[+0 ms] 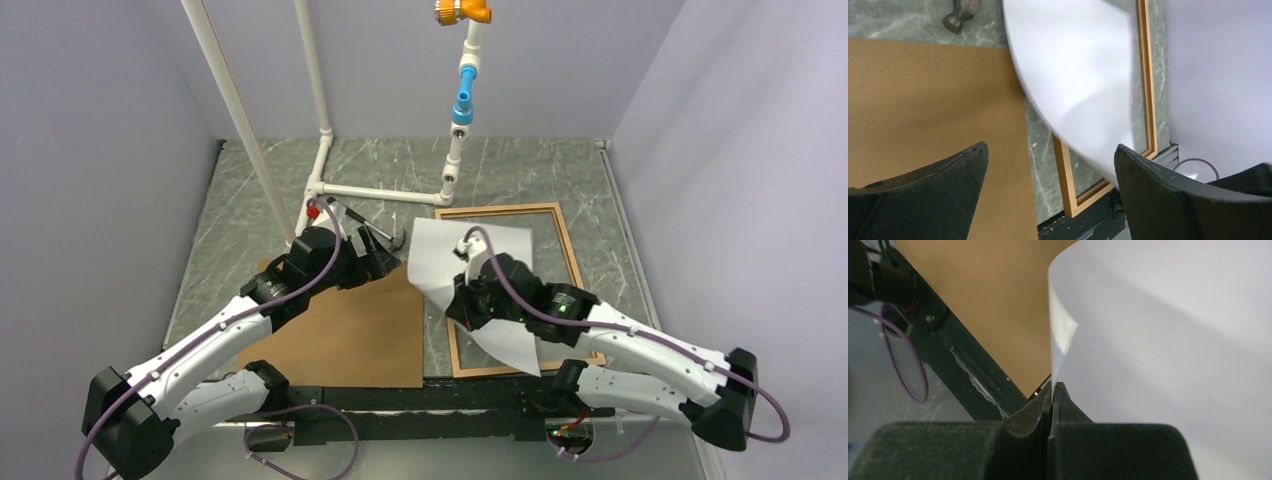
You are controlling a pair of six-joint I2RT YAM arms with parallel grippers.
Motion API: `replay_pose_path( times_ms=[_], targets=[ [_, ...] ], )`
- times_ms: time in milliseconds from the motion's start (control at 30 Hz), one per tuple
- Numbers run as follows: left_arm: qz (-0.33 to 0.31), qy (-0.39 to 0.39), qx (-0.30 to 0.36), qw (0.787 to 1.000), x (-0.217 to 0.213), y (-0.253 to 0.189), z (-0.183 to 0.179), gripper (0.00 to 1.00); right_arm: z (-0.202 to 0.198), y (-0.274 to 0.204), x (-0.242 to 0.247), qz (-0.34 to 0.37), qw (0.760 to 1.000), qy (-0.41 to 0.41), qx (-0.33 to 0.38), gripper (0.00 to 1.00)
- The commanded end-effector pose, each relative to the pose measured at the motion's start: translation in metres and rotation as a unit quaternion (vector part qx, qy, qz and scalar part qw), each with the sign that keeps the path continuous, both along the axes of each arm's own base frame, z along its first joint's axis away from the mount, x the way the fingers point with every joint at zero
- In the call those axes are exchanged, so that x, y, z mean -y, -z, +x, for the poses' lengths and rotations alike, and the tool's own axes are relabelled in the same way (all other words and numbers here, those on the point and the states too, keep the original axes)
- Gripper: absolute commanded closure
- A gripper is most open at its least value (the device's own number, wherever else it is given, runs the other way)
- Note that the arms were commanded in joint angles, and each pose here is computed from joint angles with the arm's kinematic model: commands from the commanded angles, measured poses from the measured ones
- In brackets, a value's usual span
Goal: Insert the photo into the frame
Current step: Turn over the photo from the photo frame.
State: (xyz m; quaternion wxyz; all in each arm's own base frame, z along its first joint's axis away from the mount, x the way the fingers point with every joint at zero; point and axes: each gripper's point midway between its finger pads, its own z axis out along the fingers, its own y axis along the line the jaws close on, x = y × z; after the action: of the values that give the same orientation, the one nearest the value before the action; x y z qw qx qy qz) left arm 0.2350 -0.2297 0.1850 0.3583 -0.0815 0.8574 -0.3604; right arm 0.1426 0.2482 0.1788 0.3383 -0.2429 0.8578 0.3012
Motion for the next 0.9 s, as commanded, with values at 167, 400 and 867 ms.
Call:
replay_pose_path(
  times_ms=[167, 400, 867],
  targets=[
    [-0.027, -0.003, -0.037, 0.999, -0.007, 0.013, 0.000, 0.01, -0.008, 0.047, -0.031, -0.004, 1.000, 0.015, 0.002, 0.86],
    [0.011, 0.048, -0.116, 0.992, -0.001, 0.060, -0.010, 0.01, -0.009, 0.041, -0.036, 0.036, 0.999, 0.031, -0.008, 0.20],
    [-0.059, 0.122, -0.143, 0.980, 0.039, 0.103, -0.012, 0.11, -0.002, 0.003, -0.021, 0.105, 0.991, 0.069, -0.045, 0.01]
  ],
)
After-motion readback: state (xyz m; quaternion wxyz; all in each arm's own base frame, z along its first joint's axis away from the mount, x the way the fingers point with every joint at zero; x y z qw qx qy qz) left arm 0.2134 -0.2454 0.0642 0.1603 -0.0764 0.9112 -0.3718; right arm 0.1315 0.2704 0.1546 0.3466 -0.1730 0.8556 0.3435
